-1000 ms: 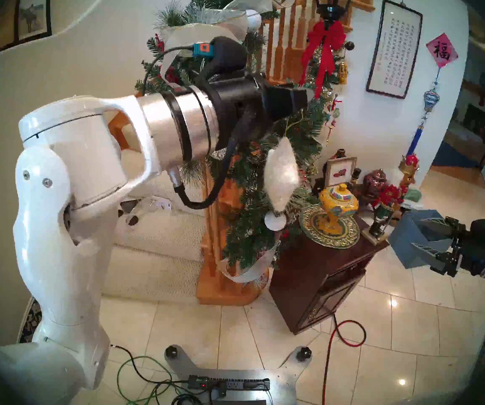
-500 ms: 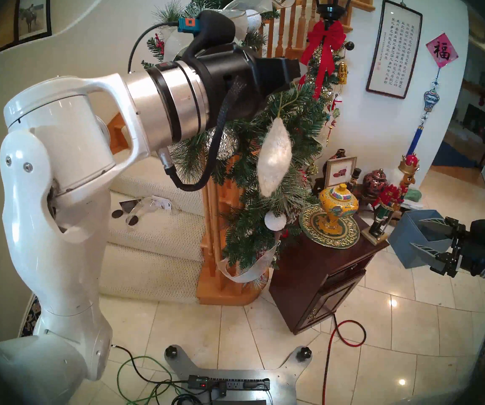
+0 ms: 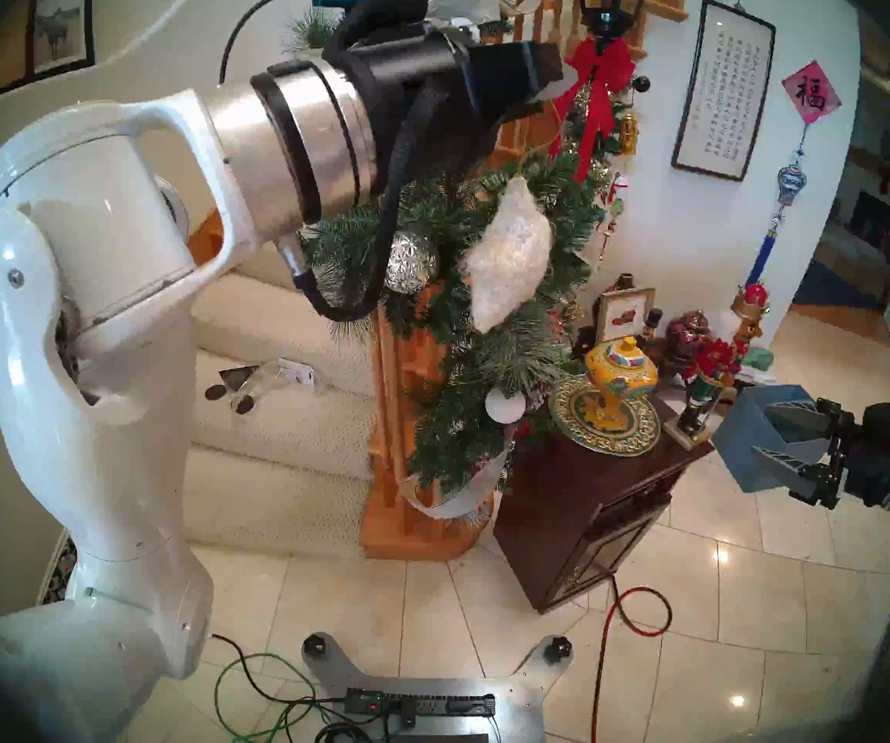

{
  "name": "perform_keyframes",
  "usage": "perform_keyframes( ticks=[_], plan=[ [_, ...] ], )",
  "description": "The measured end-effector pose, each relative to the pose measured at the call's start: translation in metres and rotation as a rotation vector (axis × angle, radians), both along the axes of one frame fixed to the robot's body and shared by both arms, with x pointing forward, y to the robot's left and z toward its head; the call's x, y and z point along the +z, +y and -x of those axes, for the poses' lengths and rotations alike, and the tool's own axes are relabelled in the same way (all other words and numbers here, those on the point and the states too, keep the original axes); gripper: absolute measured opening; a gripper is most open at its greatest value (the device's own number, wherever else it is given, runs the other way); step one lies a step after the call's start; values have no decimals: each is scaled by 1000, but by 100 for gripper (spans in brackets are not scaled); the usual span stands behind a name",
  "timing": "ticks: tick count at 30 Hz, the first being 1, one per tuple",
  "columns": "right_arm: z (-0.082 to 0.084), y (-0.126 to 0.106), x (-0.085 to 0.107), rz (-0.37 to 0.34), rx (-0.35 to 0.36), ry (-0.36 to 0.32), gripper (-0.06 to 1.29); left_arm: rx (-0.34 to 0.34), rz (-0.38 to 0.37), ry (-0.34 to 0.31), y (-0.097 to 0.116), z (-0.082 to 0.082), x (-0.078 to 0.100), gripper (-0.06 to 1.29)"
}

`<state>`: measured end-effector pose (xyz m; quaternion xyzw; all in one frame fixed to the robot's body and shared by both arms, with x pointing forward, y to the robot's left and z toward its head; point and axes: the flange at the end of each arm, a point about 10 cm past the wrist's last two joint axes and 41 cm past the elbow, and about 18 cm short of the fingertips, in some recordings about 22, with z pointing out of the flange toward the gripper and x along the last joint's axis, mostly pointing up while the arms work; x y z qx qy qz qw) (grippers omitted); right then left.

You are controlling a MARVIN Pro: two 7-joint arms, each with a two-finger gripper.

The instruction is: Hang the ornament onto the Christmas-tree-style decoration

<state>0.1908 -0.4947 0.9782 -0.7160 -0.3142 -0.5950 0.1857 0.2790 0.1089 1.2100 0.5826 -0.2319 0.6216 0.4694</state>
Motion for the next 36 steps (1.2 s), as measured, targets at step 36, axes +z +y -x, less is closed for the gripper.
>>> perform_keyframes(
  ticks=[36],
  plan=[
    [0,0,0,2,5,1,122,55,-32,58,-8,-2,3,-2]
  ],
)
